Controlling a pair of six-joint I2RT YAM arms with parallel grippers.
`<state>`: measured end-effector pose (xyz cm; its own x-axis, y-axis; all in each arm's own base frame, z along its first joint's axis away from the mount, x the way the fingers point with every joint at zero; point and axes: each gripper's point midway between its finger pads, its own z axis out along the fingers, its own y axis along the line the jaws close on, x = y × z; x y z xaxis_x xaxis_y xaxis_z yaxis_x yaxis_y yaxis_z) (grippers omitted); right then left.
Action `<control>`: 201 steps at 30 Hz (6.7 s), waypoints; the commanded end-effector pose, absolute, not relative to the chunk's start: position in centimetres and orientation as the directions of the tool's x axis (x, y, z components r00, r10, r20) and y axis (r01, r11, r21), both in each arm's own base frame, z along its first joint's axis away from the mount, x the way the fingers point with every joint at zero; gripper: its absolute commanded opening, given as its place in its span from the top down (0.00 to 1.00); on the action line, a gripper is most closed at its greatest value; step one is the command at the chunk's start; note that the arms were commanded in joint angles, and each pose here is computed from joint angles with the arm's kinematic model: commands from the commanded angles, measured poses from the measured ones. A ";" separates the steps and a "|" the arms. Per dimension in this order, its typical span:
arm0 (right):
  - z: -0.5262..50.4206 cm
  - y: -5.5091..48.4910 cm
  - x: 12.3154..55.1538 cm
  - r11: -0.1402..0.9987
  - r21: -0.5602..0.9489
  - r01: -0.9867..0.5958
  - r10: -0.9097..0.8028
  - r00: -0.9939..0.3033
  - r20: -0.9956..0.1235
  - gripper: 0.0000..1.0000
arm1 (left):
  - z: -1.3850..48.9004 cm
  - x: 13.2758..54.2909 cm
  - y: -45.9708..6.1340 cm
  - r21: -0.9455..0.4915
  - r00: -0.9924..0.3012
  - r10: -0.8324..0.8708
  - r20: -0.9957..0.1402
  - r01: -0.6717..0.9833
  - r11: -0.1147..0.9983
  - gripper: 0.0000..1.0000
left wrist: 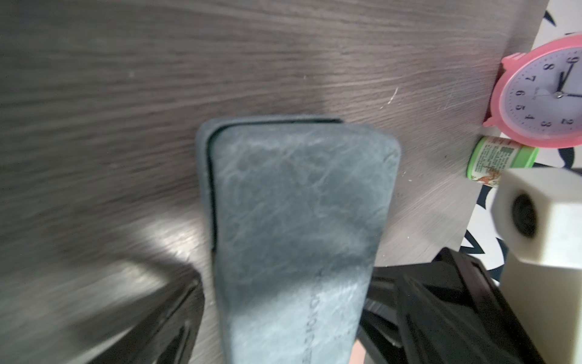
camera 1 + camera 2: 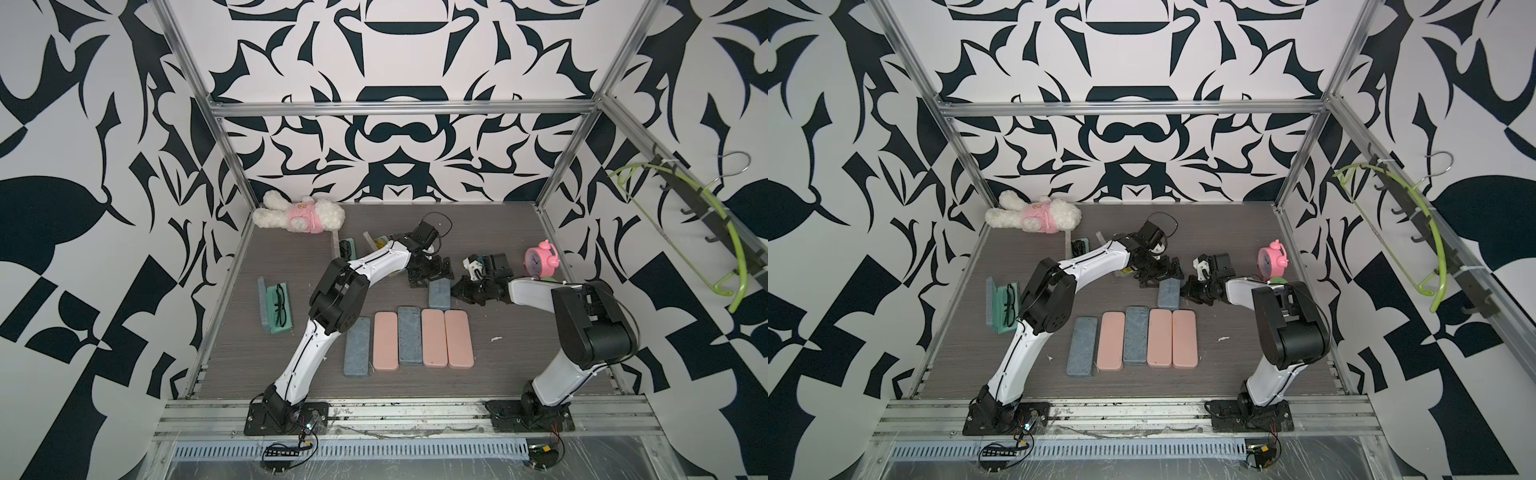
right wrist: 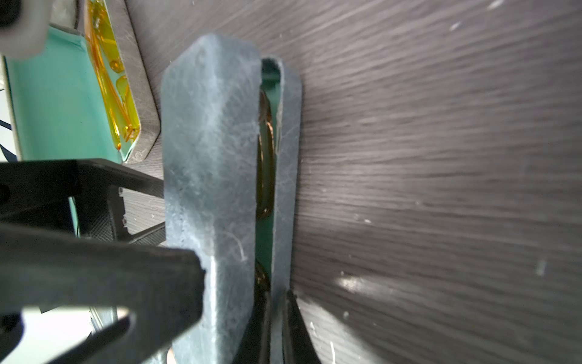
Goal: Close the glasses case
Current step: Close the glasses case at the center of the board, then pick up the glasses case at the center of the board, then place the glasses case at the center of the board.
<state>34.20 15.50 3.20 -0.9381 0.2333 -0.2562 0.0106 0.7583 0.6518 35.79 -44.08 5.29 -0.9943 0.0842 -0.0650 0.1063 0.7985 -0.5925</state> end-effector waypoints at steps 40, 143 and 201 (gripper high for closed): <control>11.6 10.8 34.0 0.734 0.678 0.043 0.371 -0.861 -0.347 0.38 | 6.5 36.3 -43.2 -0.614 -0.998 0.017 -0.065 0.053 0.787 0.03; 11.7 7.4 21.1 0.987 0.069 0.144 0.159 -0.925 -0.344 0.39 | 21.1 25.4 -18.8 -0.526 -0.834 -0.206 -0.511 0.113 0.843 0.01; 6.9 4.6 19.8 0.864 0.203 0.461 0.503 -0.815 -0.287 0.32 | 18.4 25.2 -20.4 -0.582 -0.880 -0.204 -0.430 0.098 0.807 0.01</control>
<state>19.48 4.79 6.89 -0.8367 0.4602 -0.2969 0.4401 0.8877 0.1354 25.41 -20.51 18.71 -0.8743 -0.2037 -0.4405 0.1010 0.8114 -0.5757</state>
